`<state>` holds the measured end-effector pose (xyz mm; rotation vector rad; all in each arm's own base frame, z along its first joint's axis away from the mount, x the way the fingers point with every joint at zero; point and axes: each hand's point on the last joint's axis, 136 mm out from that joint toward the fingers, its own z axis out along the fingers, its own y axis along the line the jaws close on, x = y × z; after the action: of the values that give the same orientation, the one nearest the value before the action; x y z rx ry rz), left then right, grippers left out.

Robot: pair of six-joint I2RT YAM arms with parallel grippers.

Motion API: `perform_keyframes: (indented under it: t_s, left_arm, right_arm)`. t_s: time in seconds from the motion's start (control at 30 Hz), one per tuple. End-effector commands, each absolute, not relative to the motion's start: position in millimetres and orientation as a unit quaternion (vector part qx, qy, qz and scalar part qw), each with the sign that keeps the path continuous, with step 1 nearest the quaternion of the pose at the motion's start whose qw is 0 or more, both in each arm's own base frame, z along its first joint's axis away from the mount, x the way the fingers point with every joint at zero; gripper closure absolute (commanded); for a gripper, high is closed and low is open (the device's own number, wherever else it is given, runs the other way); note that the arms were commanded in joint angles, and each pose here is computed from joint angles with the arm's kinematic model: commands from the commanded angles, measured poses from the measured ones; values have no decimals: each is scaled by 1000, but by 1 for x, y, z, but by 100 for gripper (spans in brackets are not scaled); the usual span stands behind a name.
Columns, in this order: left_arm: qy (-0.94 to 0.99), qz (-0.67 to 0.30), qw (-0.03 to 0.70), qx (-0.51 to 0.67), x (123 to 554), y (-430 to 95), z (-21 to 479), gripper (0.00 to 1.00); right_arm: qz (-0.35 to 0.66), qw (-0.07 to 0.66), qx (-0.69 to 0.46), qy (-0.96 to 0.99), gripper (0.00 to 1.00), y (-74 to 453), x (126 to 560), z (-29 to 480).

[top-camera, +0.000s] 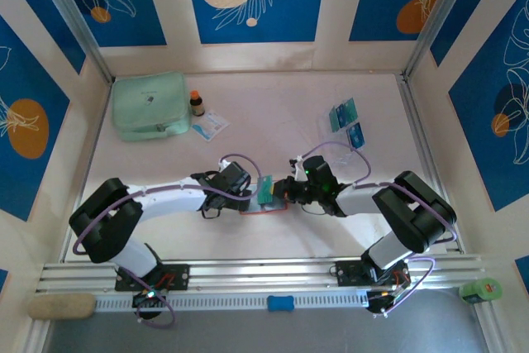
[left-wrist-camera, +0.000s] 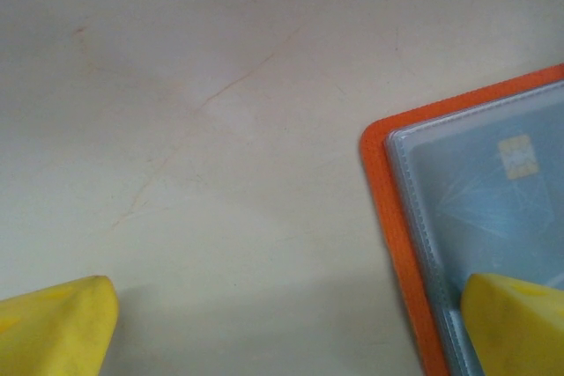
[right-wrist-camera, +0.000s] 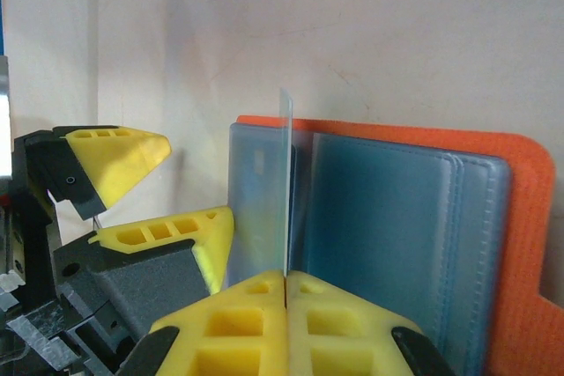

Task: Put the credit cards into the card holder

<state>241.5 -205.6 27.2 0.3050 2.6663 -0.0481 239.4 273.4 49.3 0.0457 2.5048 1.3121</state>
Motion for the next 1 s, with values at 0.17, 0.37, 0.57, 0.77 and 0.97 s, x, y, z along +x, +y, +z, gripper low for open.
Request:
perform_keyframes:
  t_s: [0.17, 0.37, 0.57, 0.77, 0.97]
  left_arm:
    - [970, 8, 213, 115, 232, -193, 18, 0]
    - [970, 8, 213, 115, 232, -193, 17, 0]
    - [970, 9, 213, 115, 231, -192, 16, 0]
    - [970, 9, 212, 115, 231, -192, 15, 0]
    - [970, 8, 213, 115, 231, -192, 14, 0]
  right_arm:
    - [454, 125, 17, 882, 100, 271, 222, 35]
    - [453, 111, 11, 884, 100, 274, 217, 30]
    - [450, 107, 12, 887, 100, 274, 215, 29]
    - [446, 110, 12, 888, 100, 271, 214, 31]
    - [442, 112, 10, 890, 100, 269, 214, 33]
